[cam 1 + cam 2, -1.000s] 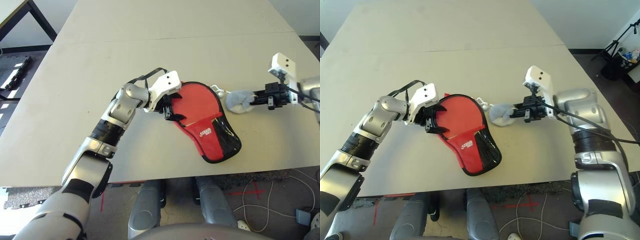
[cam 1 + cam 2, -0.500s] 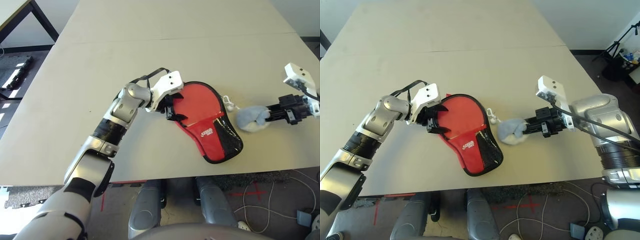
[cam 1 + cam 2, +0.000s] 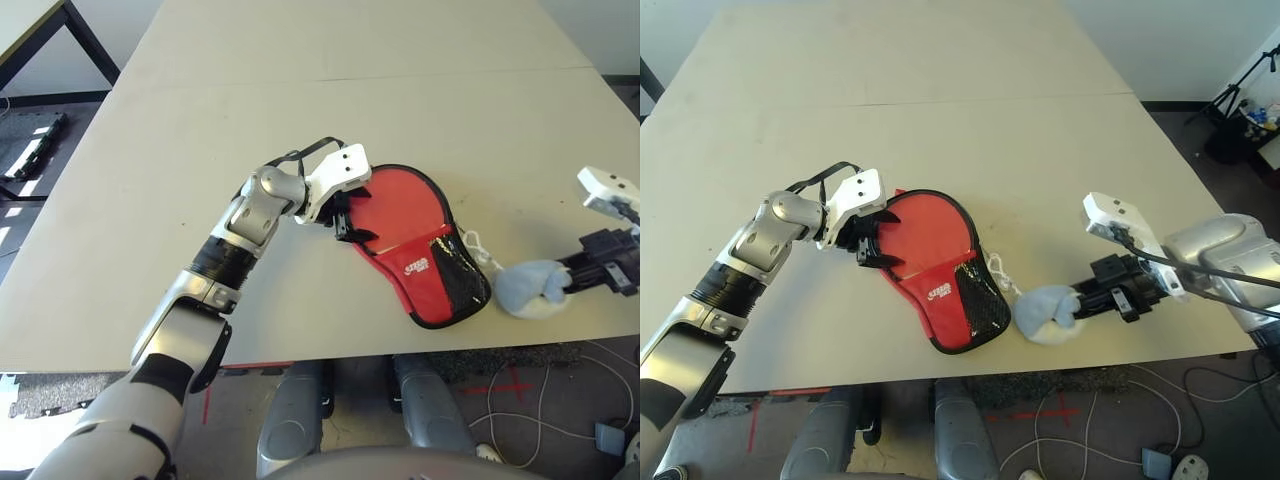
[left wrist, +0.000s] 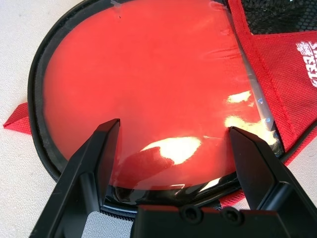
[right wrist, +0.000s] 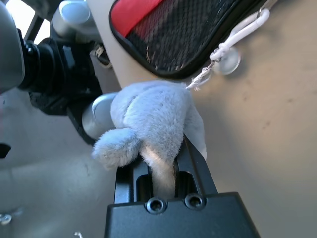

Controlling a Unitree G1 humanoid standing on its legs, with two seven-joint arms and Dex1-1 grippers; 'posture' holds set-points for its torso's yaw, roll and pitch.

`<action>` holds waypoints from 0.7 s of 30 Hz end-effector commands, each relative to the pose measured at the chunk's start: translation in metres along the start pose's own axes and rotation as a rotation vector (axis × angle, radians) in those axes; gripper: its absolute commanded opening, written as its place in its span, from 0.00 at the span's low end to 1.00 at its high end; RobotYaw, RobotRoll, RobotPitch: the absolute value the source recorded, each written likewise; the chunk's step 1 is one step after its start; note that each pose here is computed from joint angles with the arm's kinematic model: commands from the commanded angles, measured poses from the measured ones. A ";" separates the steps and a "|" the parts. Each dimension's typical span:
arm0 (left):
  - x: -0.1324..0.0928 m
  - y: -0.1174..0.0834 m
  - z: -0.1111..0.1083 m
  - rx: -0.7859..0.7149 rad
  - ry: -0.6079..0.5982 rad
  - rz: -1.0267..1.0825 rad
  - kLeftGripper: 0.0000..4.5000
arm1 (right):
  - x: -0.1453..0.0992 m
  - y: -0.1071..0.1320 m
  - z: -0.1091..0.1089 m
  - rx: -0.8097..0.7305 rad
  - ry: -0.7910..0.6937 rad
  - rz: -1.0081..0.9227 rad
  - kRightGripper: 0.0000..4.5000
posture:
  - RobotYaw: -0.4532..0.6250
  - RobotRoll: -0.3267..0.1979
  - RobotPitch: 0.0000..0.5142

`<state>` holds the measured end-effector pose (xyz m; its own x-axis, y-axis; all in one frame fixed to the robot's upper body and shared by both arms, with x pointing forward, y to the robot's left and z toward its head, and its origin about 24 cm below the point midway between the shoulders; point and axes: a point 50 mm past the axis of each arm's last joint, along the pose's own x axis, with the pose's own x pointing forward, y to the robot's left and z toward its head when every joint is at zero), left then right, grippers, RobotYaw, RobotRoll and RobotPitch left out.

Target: Store the ping-pong paddle in its case and zip it.

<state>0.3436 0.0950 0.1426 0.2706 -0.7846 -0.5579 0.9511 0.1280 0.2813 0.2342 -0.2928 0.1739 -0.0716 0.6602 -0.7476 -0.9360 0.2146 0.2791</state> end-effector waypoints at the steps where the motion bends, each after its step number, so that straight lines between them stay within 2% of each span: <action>1: 0.012 -0.010 -0.019 -0.040 0.079 -0.050 1.00 | 0.005 0.005 -0.013 0.026 0.067 0.049 0.06 | 0.30 0.62 0.37; 12: 0.012 -0.008 -0.019 -0.038 0.082 -0.044 1.00 | 0.011 0.020 -0.024 0.055 0.115 0.131 0.06 | 0.29 0.62 0.36; 16: 0.013 -0.008 -0.019 -0.037 0.080 -0.044 1.00 | 0.006 0.014 -0.021 0.032 0.101 0.085 0.06 | 0.29 0.62 0.36; 21: 0.012 -0.007 -0.019 -0.034 0.080 -0.042 1.00 | -0.007 0.014 0.000 0.038 -0.037 0.060 0.42 | 0.29 0.62 0.35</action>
<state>0.3463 0.0932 0.1422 0.2709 -0.7848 -0.5574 0.9496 0.1231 0.2881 0.2185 -0.2972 0.1715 -0.1410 0.6562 -0.7413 -0.9124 0.2045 0.3545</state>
